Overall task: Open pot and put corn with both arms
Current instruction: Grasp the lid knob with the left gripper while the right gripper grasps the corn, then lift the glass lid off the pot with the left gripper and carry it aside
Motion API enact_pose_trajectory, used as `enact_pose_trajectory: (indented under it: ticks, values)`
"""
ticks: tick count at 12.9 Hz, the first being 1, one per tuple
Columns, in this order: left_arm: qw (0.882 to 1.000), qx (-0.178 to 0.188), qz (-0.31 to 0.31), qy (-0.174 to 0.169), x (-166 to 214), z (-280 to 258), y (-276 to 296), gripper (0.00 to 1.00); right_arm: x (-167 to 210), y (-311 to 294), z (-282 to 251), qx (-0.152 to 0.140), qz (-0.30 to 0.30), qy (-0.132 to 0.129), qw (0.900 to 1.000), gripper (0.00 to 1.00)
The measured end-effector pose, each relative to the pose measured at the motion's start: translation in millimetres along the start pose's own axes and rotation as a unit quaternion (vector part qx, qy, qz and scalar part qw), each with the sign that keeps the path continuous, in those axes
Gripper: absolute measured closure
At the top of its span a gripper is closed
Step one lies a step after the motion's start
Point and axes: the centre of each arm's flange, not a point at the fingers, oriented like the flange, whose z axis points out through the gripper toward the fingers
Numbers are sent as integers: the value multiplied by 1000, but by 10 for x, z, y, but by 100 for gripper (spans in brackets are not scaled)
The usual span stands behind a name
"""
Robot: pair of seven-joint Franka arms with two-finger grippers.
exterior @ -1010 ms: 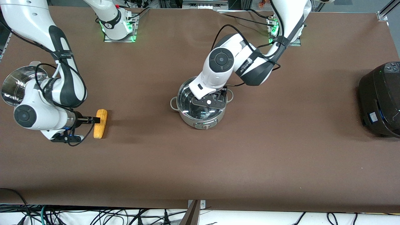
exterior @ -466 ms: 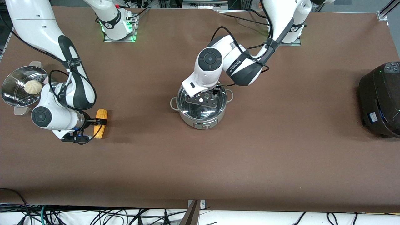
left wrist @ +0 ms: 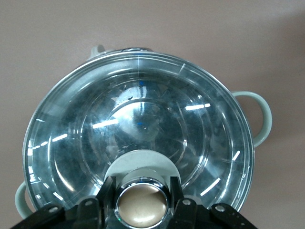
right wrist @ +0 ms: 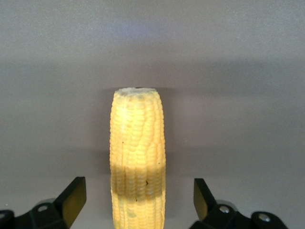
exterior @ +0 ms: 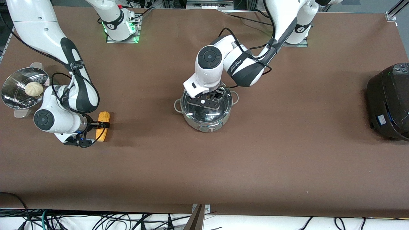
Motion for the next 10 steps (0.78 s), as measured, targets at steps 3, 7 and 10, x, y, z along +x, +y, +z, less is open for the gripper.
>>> enact_pose_trajectory:
  ticks: [3, 7, 10]
  values:
    - [1000, 0, -7, 0, 0, -8, 3, 50, 13, 0, 60, 0, 0, 1, 1000, 0]
    - [999, 23, -37, -17, 92, -510, -296, 50, 27, -1, 163, 2, 3, 1, 1000, 0]
    - [996, 48, -66, -45, 244, -1492, -1342, 50, 25, -1, 174, 3, 3, 0, 1000, 15]
